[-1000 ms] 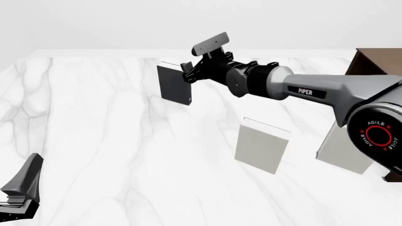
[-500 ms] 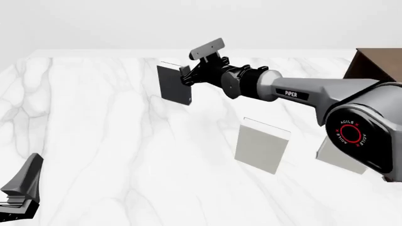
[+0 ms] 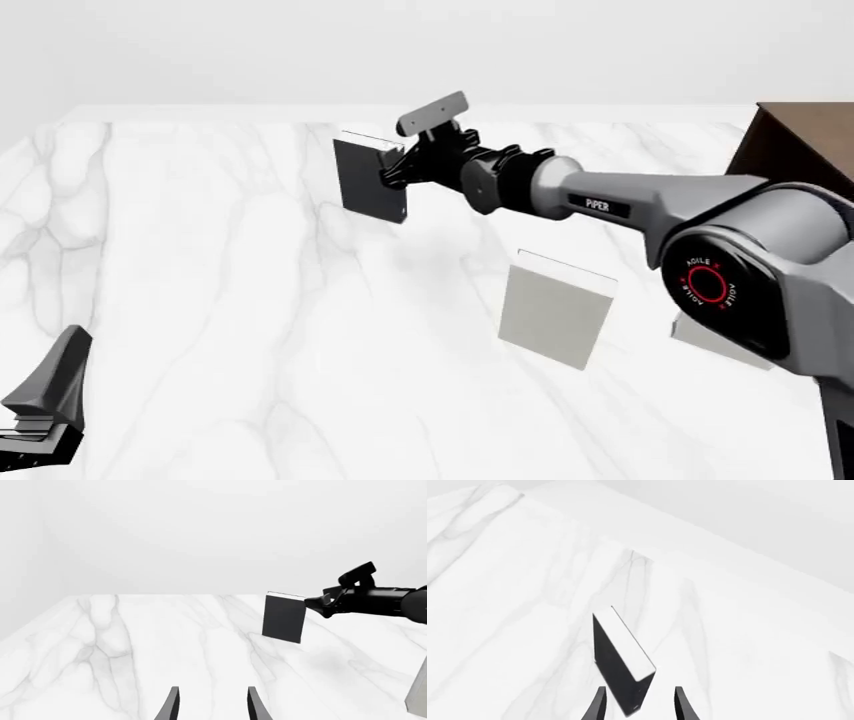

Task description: Pick up the book on the left and place it on top of the shelf.

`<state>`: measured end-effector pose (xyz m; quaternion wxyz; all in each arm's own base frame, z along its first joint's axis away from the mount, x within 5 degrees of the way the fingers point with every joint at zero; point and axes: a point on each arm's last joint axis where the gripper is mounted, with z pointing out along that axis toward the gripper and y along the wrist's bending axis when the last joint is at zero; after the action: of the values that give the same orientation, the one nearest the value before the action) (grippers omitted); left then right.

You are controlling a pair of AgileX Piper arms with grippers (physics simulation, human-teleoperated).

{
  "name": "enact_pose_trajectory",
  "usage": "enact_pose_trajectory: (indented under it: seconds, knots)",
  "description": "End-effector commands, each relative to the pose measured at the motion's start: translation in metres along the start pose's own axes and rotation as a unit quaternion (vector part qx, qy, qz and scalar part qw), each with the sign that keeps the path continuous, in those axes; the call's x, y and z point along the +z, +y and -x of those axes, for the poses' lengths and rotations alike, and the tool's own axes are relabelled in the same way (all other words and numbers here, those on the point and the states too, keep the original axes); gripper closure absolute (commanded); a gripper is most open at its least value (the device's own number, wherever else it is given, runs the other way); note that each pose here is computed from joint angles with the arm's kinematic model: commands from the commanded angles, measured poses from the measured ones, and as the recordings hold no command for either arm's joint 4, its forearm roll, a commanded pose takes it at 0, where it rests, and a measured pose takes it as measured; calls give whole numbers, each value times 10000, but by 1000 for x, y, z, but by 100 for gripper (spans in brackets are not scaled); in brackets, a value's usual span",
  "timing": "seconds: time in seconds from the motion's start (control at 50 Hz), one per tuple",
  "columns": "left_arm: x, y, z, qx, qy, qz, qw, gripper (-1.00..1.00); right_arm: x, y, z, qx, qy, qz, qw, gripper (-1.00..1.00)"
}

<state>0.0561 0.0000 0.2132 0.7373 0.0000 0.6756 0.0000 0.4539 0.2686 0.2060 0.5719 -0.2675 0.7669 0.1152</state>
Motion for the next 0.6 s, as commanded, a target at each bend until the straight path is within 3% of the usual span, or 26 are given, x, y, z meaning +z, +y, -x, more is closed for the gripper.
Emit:
enact_pose_trajectory:
  seconds: [0.02, 0.32, 0.6]
  knots:
    - [0, 0, 0, 0, 0, 0, 10000, -100, 9, 2, -5, -22, 18, 15, 10000, -100]
    - [0, 0, 0, 0, 0, 0, 10000, -100, 21, 9, -12, -27, 71, 74, 9999, -100]
    - [0, 0, 0, 0, 0, 0, 10000, -100, 34, 2, -20, -4, 162, 15, 9999, -100]
